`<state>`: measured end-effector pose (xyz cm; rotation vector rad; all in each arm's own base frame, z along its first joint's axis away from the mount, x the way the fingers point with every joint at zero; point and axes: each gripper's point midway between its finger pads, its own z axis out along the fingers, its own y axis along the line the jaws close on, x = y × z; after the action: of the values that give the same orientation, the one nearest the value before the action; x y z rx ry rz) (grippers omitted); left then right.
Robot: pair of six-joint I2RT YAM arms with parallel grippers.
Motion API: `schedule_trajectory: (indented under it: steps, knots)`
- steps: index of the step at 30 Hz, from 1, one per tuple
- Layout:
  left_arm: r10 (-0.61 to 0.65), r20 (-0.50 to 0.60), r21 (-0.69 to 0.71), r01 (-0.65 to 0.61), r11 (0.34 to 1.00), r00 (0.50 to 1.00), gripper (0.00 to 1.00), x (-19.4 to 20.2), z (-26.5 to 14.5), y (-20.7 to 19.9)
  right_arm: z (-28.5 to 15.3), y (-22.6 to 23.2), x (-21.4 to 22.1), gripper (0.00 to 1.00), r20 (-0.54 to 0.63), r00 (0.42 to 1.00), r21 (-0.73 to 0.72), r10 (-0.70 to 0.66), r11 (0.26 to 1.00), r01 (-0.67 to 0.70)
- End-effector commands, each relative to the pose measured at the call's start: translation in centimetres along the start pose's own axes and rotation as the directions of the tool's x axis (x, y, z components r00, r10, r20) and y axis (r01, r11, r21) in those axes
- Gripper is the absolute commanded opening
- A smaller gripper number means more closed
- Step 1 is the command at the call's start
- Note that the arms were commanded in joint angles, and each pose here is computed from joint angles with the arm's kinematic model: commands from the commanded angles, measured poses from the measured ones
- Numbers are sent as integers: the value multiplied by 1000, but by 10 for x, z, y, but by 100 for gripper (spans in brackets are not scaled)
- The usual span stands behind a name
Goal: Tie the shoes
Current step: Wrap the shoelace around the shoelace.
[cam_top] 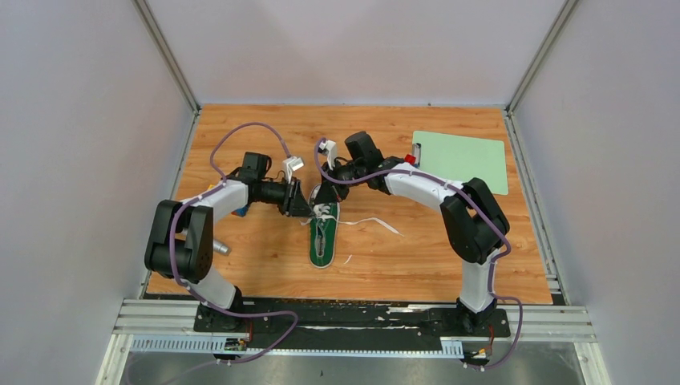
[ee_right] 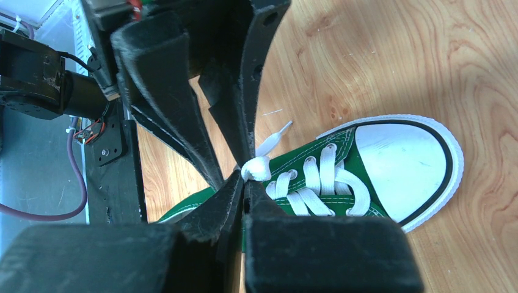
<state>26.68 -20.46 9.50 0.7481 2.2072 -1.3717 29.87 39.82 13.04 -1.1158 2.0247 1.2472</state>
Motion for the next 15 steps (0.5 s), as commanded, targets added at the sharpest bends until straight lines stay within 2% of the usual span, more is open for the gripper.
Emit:
schedule_trajectory:
  steps: [1,11,13,15]
  knots:
    - [112,19,-29,-111,993,994,37,-11,-12,-11,0,1,-8,0,27,1000,-18,-8,1000,8]
    - [119,-14,-31,-120,992,993,33,-7,-6,-3,0,1,-10,0,30,999,-21,-10,1000,10]
    - [116,-19,-19,-116,993,993,28,-5,-4,-3,0,1,-9,0,30,999,-21,-11,1000,11]
    - [110,-24,-3,-110,994,994,17,-5,-1,-5,0,1,-10,0,31,999,-20,-13,1000,14]
